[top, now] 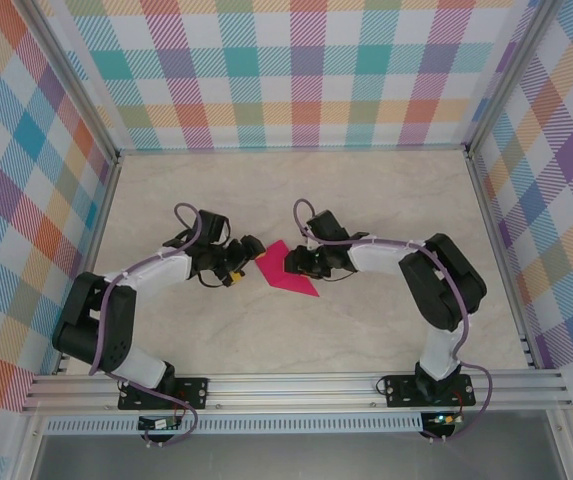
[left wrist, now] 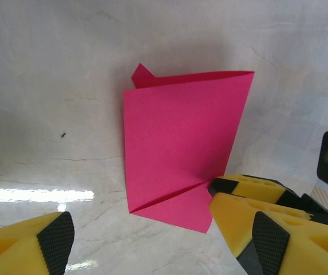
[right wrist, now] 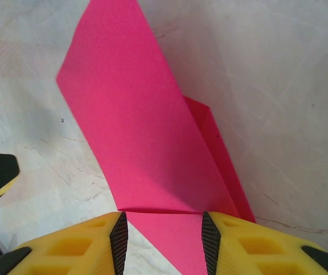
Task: Fold a paper plane with a square sheet of paper (pick it up from the middle)
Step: Rotate the paper at the center of the table, then fold the wing for the fifth time at the center of the table.
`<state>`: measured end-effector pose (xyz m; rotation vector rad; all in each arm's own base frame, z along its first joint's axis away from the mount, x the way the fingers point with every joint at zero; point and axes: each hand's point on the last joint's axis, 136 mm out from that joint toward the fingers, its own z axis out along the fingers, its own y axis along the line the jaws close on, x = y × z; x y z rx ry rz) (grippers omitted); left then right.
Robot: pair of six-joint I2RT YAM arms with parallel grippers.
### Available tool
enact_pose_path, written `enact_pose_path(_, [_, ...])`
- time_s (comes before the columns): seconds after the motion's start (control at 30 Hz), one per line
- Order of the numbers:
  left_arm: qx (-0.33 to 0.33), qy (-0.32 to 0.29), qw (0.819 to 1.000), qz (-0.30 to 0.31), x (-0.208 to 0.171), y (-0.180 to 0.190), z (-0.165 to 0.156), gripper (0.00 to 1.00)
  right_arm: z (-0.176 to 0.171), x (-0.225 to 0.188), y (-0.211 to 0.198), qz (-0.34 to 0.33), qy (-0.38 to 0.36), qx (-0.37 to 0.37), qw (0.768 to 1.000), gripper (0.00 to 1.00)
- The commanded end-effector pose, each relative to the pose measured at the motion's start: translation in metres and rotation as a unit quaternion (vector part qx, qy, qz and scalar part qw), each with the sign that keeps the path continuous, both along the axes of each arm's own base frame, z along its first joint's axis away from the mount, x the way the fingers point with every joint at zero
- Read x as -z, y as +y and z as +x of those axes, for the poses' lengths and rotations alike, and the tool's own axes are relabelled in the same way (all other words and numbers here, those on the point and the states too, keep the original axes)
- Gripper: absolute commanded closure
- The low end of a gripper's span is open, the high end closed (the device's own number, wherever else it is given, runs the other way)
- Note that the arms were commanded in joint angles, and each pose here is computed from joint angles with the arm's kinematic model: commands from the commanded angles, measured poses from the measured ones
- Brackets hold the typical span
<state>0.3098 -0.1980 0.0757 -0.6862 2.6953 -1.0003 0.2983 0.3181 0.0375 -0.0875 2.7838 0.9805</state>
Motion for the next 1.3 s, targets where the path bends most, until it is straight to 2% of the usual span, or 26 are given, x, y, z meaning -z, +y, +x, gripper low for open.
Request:
enact_pose_path(0.0, [0.012,0.015,1.0,-0.015,0.003,-0.015,-0.004,0.18,-0.001,0.009,0.0,0.002,0.01,-0.006,1.0,0.58])
enact_pose_path(0.13, [0.02,0.023,0.999,-0.016,0.006,-0.021,-0.006,0.22,0.0,0.015,-0.005,-0.006,0.016,-0.001,1.0,0.59])
enact_pose_path(0.27, [0.03,0.03,0.999,-0.03,0.01,-0.033,-0.008,0.3,0.001,0.021,-0.01,-0.001,0.035,0.01,0.999,0.6])
enact_pose_path(0.43, [0.038,0.036,0.998,-0.023,0.014,-0.041,-0.01,0.4,0.0,0.023,-0.016,0.04,0.076,0.03,0.996,0.6])
enact_pose_path(0.63, [0.042,0.04,0.998,-0.024,0.019,-0.048,-0.01,0.46,0.002,0.023,-0.023,0.08,0.122,0.055,0.988,0.6])
enact_pose_path(0.9, [0.052,0.038,0.997,-0.033,0.021,-0.062,-0.004,0.51,0.007,0.02,-0.027,0.123,0.155,0.074,0.977,0.6])
enact_pose_path(1.27, [0.054,0.056,0.997,-0.022,0.033,-0.065,-0.005,0.54,0.007,0.025,-0.031,0.121,0.173,0.085,0.974,0.6])
